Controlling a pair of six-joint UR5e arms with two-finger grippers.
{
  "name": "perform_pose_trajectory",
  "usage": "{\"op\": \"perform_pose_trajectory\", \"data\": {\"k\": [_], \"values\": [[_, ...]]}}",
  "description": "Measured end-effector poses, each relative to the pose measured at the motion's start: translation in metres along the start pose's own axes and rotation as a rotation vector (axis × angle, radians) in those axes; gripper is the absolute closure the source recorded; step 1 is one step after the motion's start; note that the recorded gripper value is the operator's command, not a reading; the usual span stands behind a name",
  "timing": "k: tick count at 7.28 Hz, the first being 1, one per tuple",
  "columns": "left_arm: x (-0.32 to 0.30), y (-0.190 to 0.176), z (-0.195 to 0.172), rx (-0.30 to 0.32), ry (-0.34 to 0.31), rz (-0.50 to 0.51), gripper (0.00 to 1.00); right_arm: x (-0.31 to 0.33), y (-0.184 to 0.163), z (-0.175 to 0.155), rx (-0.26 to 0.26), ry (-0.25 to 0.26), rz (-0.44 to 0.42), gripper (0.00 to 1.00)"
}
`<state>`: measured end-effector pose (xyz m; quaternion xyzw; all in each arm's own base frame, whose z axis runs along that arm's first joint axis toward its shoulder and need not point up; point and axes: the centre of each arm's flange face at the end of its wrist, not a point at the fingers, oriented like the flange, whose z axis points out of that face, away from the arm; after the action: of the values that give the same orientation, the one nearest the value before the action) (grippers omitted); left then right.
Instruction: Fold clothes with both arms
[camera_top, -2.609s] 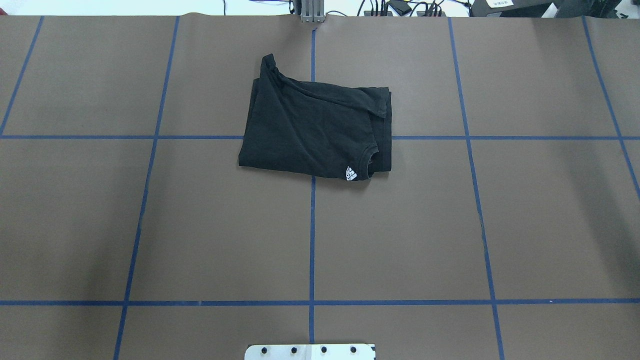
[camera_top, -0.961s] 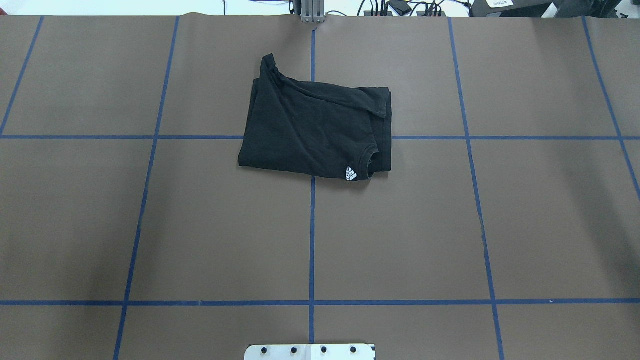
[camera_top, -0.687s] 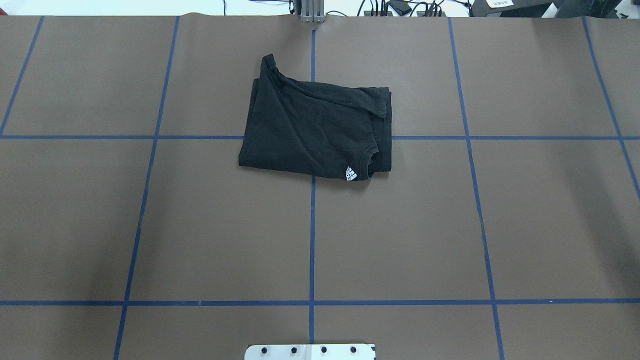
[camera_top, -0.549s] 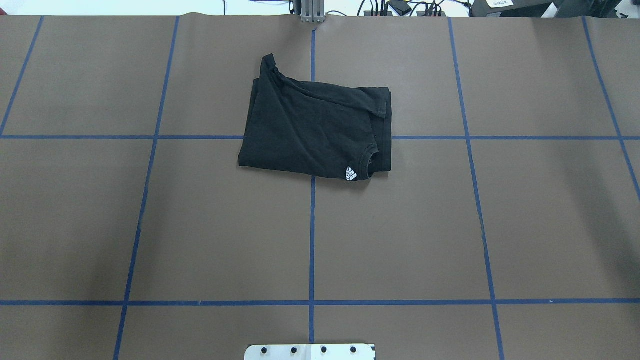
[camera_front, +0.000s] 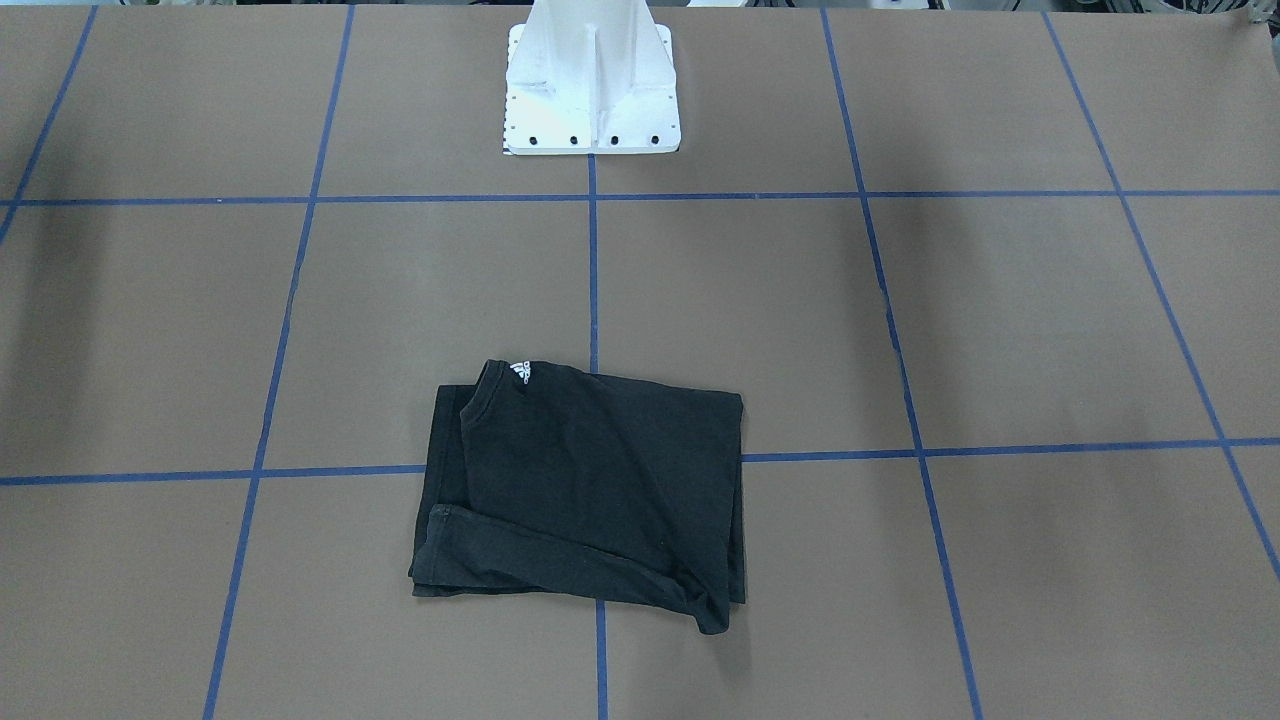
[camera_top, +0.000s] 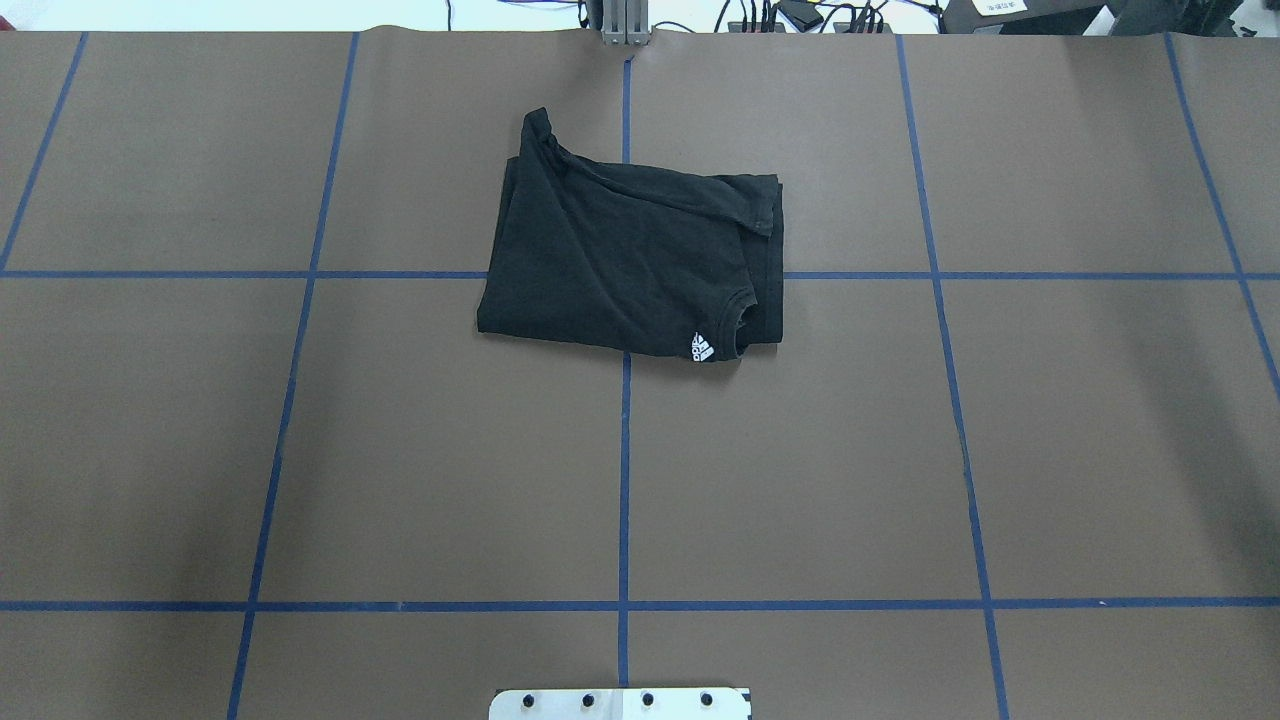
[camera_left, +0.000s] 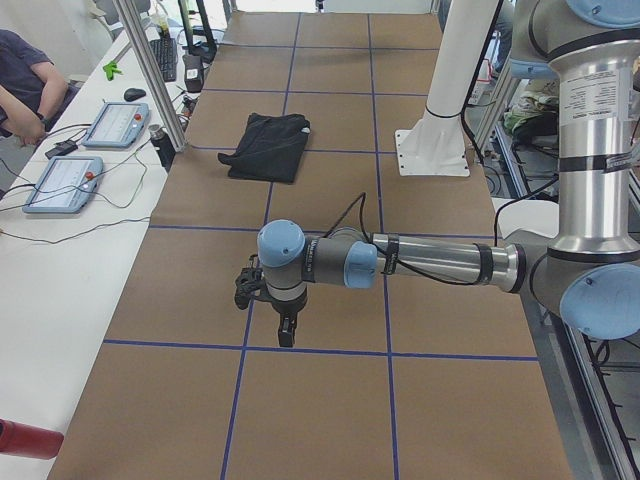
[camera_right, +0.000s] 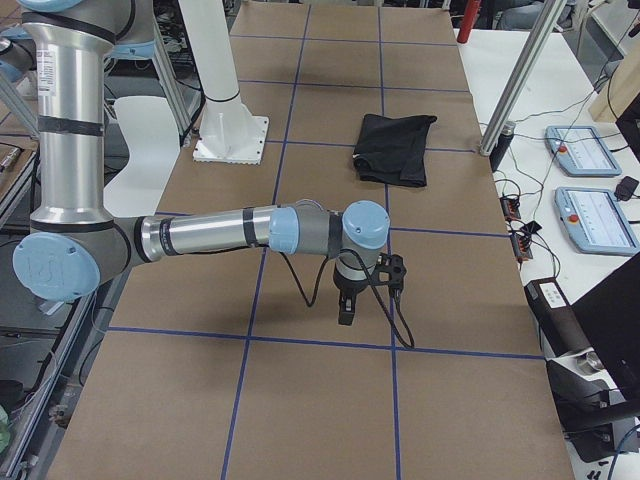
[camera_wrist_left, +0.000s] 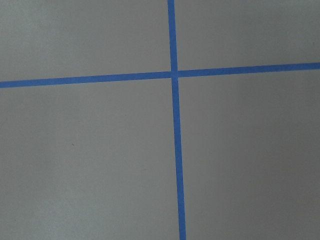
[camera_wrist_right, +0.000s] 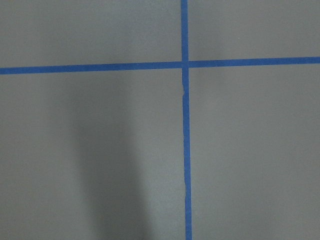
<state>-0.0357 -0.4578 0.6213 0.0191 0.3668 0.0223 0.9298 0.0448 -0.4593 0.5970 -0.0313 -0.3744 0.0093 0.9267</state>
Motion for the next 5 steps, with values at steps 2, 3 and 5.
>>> {"op": "perform_pose_trajectory", "data": {"k": [2,3,5], "values": [[-0.0002,-0.0002,0.0004,0.0,0.001,0.002,0.0,-0.0011,-0.0014,-0.0012,0.002,0.0,-0.002,0.0],[-0.0006,-0.0003,0.0008,0.0,0.001,0.003,0.0,-0.0014,-0.0017,-0.0014,0.003,0.0,-0.003,0.0],[-0.0017,-0.0001,0.002,-0.003,0.001,0.004,0.0,-0.0016,-0.0019,-0.0016,0.003,0.0,-0.003,0.0]]}}
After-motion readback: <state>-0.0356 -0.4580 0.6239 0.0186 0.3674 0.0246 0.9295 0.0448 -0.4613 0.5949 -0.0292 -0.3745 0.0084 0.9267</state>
